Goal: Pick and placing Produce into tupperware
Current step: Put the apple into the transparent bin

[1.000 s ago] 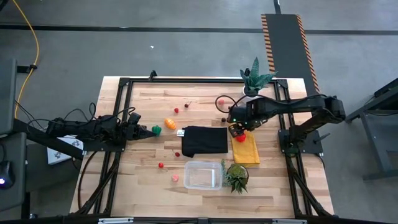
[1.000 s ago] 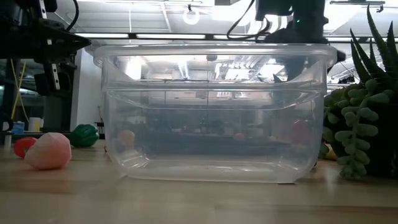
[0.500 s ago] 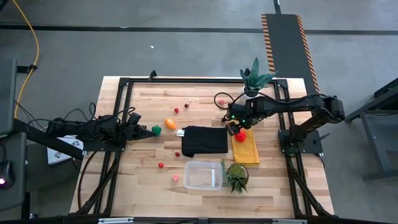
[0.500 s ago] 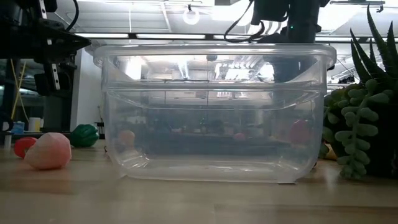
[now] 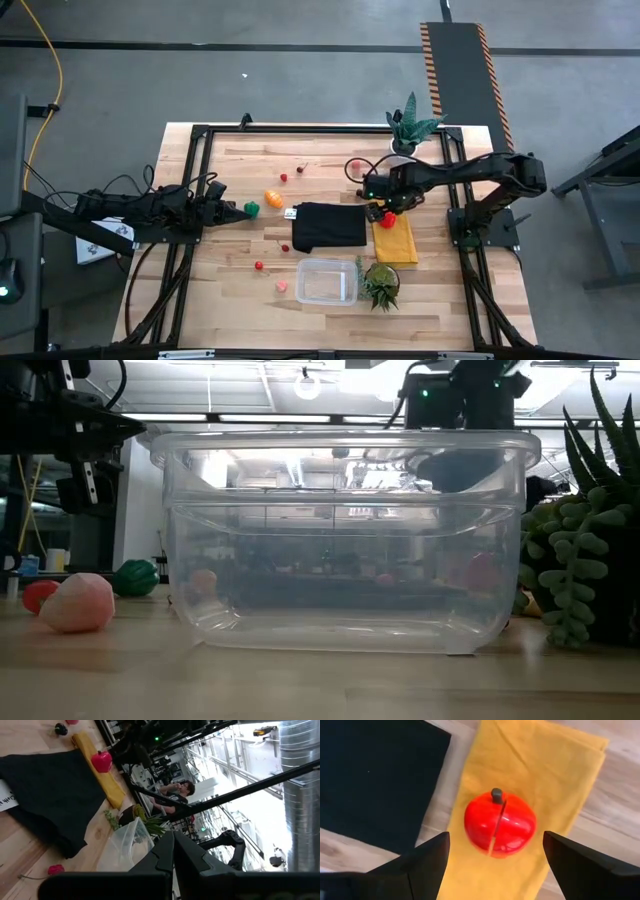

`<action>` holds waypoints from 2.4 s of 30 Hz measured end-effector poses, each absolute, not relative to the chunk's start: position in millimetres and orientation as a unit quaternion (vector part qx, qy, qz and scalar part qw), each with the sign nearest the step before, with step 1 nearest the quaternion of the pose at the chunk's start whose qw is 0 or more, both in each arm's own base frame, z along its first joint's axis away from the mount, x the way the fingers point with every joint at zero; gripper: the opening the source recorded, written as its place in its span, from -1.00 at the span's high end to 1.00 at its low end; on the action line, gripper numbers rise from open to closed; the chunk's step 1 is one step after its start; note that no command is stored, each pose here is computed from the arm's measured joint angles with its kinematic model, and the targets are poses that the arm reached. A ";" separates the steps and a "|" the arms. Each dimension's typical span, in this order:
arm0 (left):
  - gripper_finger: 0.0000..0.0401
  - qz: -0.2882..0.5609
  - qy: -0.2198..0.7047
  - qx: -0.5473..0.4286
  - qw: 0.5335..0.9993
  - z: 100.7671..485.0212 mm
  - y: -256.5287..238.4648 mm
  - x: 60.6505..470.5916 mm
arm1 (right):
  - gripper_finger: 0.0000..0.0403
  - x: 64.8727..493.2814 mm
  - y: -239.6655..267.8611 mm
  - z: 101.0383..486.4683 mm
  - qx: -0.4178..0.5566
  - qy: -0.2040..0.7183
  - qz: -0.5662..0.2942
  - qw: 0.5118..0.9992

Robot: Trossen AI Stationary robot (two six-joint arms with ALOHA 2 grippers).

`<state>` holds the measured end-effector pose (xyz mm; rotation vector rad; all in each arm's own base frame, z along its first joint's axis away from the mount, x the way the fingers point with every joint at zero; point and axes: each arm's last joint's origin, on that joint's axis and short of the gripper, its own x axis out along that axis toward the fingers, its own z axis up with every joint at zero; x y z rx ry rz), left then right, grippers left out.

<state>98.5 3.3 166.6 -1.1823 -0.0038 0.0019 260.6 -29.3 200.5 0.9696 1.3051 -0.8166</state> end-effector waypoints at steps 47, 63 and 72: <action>1.00 -0.017 0.005 -0.559 0.829 167.5 2.2 98.5 | -0.55 253.2 -37.1 175.0 0.451 0.554 -0.346 0.608; 1.00 -0.026 0.010 -0.559 0.829 167.5 1.6 98.5 | -0.55 253.8 -37.3 172.5 0.446 0.562 -0.342 0.607; 1.00 -0.027 0.010 -0.558 0.829 167.7 1.6 98.4 | -0.55 259.0 -35.3 159.1 0.442 0.584 -0.333 0.594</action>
